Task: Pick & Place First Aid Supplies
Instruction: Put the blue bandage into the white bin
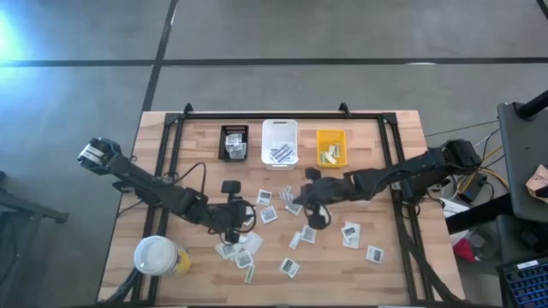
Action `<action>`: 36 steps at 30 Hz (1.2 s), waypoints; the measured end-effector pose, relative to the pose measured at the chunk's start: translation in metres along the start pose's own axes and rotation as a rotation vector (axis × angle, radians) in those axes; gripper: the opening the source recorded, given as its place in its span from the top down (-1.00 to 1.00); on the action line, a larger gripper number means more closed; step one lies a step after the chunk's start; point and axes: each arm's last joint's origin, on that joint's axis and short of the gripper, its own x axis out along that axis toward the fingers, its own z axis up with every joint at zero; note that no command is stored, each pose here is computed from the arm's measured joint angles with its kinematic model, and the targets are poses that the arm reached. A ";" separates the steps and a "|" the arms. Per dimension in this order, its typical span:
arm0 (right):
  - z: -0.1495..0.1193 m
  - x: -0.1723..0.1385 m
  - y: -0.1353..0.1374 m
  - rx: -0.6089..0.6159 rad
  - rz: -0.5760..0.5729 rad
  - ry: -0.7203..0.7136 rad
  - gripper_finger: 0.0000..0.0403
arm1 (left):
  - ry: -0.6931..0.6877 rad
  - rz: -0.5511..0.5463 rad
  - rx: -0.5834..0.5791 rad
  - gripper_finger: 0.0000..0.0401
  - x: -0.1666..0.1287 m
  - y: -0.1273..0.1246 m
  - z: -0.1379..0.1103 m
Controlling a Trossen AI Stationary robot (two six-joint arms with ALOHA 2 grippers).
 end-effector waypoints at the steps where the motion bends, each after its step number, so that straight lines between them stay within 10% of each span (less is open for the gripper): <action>1: 0.002 0.000 -0.003 -0.009 -0.007 -0.020 0.96 | 0.001 0.001 0.000 0.37 0.000 0.000 0.000; 36: 0.005 0.024 -0.104 -0.135 -0.409 -0.086 0.96 | 0.173 0.047 -0.134 0.37 0.002 0.008 -0.018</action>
